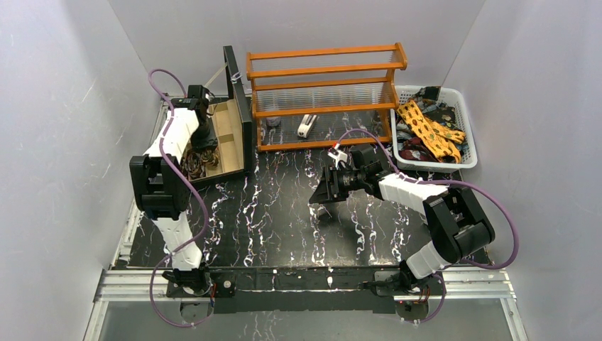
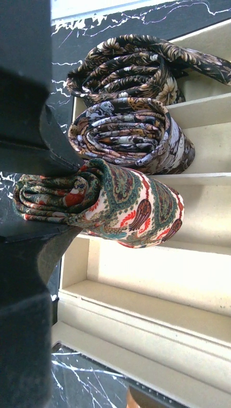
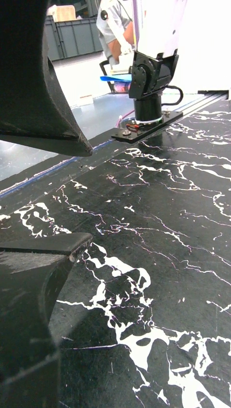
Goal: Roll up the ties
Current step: Place the tie in the storage box.
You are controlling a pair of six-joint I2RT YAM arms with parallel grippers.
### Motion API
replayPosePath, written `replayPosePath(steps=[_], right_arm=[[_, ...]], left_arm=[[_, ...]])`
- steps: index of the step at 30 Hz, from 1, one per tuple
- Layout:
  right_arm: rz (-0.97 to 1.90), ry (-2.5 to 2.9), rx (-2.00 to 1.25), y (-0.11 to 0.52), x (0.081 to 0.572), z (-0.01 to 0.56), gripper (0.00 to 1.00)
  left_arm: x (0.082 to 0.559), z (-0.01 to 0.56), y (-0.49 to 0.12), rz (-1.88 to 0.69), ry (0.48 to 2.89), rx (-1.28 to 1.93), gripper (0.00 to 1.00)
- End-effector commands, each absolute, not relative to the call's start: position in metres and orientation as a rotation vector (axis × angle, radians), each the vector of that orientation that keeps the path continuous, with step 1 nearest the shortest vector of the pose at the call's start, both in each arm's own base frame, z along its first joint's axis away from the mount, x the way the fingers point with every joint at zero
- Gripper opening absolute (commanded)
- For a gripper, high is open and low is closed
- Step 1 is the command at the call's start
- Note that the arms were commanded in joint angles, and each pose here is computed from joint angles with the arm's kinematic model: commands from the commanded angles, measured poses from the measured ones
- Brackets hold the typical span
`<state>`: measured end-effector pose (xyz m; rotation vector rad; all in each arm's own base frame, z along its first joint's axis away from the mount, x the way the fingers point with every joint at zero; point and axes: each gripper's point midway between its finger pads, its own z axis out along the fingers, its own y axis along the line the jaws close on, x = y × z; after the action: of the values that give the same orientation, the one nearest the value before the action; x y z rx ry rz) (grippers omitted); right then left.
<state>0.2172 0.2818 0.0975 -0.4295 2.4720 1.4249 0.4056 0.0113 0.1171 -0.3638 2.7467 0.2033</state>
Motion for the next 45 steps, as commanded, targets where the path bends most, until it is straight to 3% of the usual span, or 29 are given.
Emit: replayPosePath(steps=[1,32,45], right_arm=[[1.444,2.433,-0.494,0.283,0.214,0.107,0.68],[1.46,2.47,-0.501,0.283,0.211,0.095,0.68],[1.462,2.478,-0.514,0.283,0.211,0.095,0.68]], left_arm=[[0.404,0.125,0.018,0.25,2.759,-0.337,0.06],[0.412,0.083,0.02,0.292,2.84,-0.385,0.05],[0.408,0.06,0.01,0.341,2.85,-0.369,0.14]])
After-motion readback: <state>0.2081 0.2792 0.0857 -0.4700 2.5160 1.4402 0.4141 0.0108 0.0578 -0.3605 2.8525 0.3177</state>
